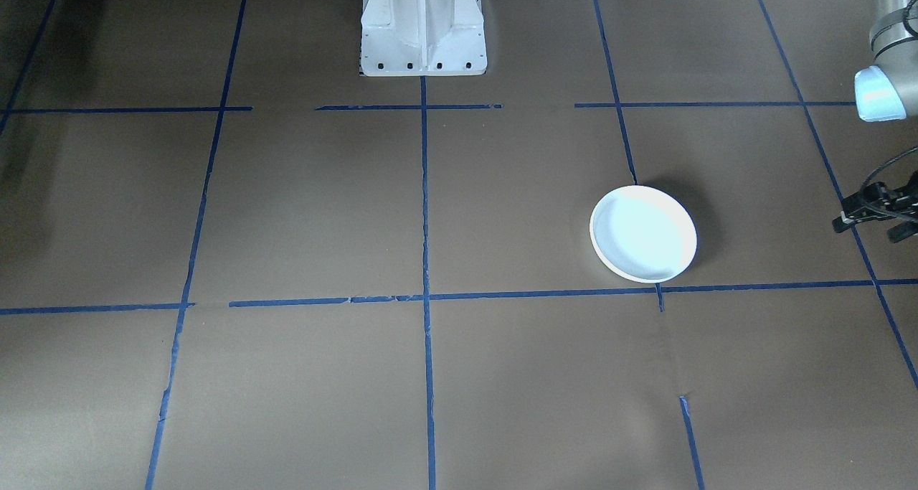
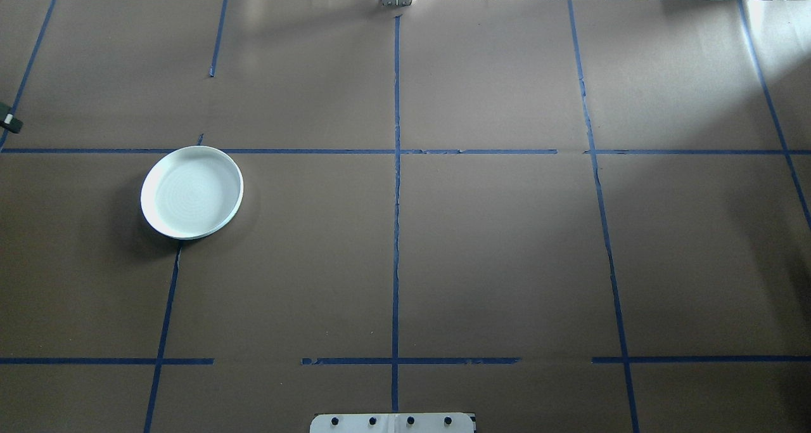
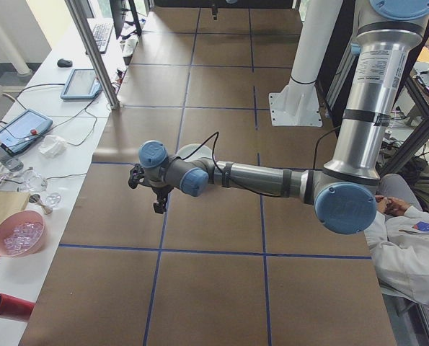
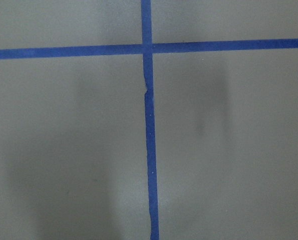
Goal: Stack plate in center
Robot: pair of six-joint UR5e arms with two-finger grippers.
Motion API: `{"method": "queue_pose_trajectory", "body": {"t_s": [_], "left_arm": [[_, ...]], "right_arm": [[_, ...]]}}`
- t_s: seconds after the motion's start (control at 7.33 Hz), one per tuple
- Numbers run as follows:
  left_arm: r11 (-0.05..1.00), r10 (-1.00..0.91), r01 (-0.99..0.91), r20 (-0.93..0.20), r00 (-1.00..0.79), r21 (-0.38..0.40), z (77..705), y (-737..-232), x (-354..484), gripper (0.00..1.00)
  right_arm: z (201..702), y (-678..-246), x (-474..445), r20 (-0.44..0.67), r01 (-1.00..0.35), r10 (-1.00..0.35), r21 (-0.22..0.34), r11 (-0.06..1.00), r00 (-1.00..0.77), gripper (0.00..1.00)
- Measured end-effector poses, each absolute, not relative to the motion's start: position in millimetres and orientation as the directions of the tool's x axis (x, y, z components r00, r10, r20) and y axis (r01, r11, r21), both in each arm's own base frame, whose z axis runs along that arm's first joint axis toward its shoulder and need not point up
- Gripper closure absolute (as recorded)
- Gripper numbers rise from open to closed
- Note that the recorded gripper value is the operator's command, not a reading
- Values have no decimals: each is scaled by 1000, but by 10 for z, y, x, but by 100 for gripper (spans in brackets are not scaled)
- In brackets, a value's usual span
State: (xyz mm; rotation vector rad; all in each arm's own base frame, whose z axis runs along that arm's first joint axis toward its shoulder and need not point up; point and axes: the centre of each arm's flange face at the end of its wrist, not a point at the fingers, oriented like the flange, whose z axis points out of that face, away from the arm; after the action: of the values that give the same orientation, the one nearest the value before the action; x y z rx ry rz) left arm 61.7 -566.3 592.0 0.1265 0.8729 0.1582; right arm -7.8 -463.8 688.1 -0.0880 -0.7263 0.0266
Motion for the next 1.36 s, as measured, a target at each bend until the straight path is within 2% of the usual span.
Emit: {"method": "queue_pose_trajectory", "body": {"t_s": [0.55, 1.36], "left_arm": [[992, 123, -78, -734, 668, 96, 6546, -5203, -619, 0], [997, 74, -40, -740, 669, 63, 6680, -5067, -871, 0]], "right_arm": [[6882, -4638, -78, 662, 6, 55, -90, 996, 747, 0], [6882, -4638, -78, 662, 7, 54, -89, 996, 748, 0]]}}
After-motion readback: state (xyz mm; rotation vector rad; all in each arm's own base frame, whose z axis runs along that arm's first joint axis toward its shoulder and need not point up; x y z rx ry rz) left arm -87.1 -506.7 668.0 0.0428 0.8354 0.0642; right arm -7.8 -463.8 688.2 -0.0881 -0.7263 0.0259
